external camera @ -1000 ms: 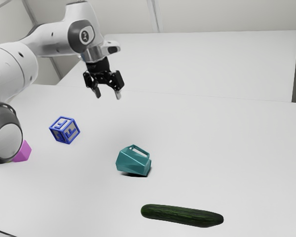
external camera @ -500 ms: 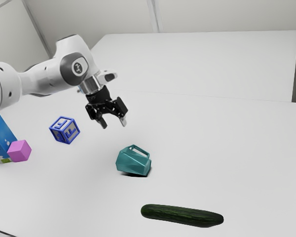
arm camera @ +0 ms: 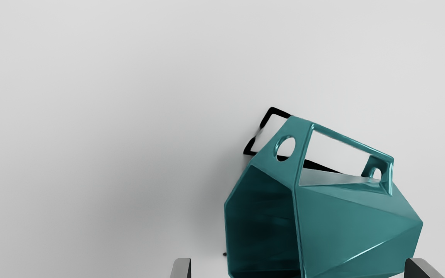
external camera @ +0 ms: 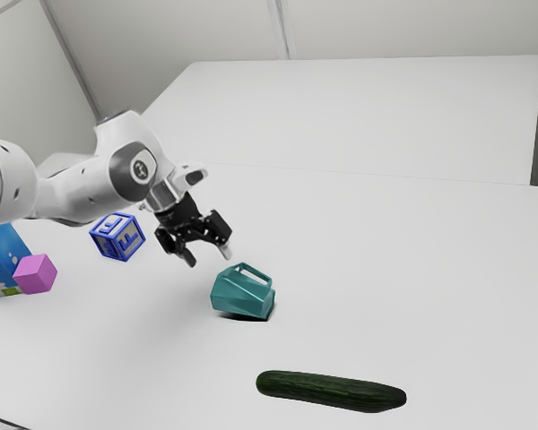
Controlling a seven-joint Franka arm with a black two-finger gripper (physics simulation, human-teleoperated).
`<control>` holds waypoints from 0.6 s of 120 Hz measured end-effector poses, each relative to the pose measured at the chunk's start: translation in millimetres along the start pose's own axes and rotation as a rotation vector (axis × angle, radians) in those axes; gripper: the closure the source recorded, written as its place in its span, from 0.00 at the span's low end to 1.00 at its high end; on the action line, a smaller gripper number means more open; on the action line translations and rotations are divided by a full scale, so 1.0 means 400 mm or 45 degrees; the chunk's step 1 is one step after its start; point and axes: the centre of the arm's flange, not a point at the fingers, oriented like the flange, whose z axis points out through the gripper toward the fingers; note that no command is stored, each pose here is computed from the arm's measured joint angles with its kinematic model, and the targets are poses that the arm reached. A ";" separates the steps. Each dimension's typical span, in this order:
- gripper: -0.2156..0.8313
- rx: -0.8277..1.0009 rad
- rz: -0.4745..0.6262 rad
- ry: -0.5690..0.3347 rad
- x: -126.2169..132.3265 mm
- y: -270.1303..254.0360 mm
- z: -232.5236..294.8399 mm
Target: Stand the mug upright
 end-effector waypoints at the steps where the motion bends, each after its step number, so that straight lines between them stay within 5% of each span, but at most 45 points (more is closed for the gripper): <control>1: 0.21 -0.006 -0.004 0.000 -0.001 -0.001 0.003; 72: 0.21 -0.251 -0.128 0.057 -0.001 -0.045 0.129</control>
